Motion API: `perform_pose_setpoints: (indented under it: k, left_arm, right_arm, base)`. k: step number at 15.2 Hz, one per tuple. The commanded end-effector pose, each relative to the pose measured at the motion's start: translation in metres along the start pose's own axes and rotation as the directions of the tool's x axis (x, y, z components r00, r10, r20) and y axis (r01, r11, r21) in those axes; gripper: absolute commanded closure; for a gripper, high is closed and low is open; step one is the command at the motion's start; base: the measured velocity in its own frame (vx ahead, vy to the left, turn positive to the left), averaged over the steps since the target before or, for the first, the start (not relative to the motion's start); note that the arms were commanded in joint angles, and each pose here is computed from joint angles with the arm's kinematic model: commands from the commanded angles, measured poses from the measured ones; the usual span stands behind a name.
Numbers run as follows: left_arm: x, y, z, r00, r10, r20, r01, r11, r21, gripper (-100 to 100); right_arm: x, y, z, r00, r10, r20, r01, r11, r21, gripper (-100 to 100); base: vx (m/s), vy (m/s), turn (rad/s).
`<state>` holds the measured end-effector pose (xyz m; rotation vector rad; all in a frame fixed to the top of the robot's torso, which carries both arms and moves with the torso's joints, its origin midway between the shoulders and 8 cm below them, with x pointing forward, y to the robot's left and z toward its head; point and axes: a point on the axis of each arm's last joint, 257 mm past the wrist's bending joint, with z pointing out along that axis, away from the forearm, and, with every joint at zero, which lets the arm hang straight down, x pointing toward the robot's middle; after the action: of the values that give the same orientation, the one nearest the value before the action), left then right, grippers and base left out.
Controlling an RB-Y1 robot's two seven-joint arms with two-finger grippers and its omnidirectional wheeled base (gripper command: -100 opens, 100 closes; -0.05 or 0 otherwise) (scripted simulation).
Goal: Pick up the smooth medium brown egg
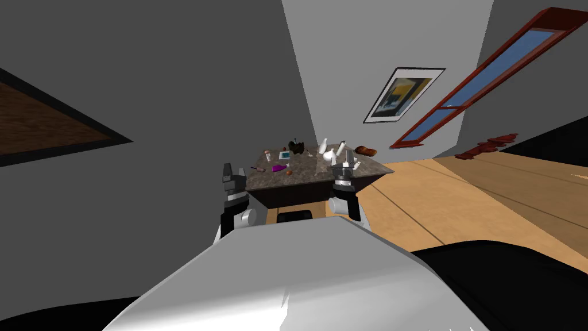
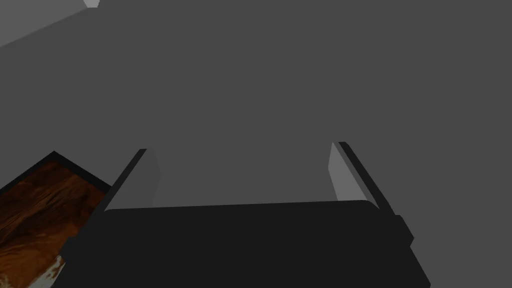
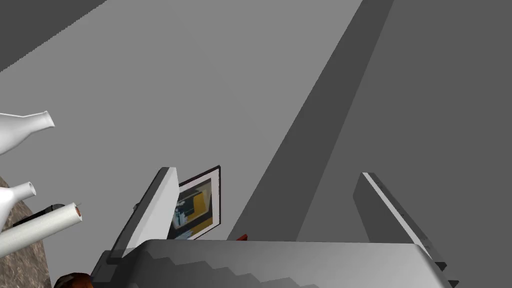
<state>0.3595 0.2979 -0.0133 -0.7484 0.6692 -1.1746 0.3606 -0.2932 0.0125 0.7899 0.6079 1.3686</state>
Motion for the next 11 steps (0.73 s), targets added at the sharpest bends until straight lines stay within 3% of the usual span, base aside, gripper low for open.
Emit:
perform_pose_setpoints:
  k: [1, 6, 8, 11]
  left_arm:
    - [0.004, 0.003, 0.001, 0.999, 0.021, -0.04, -0.021, 1.0, -0.008, -100]
    - [0.011, 0.017, 0.003, 0.989, 0.071, -0.127, -0.077, 0.996, -0.045, -100]
    - [0.012, 0.03, 0.004, 0.978, 0.106, -0.18, -0.122, 0.989, -0.081, -100]
    - [0.012, 0.039, 0.005, 0.97, 0.126, -0.207, -0.15, 0.983, -0.106, -100]
  right_arm:
    - [0.0, 0.0, 0.0, 1.0, 0.0, 0.0, 0.0, 1.0, 0.0, 0]
    - [0.0, 0.0, 0.0, 1.0, 0.0, 0.0, 0.0, 1.0, 0.0, 0]
    - [0.0, 0.0, 0.0, 1.0, 0.0, 0.0, 0.0, 1.0, 0.0, 0]
    - [0.0, 0.0, 0.0, 1.0, 0.0, 0.0, 0.0, 1.0, 0.0, 0]
  base:
    - [0.0, 0.0, 0.0]
    - [-0.019, 0.0, -0.009]
    - [-0.027, -0.008, -0.019]
    - [-0.028, -0.012, -0.02]
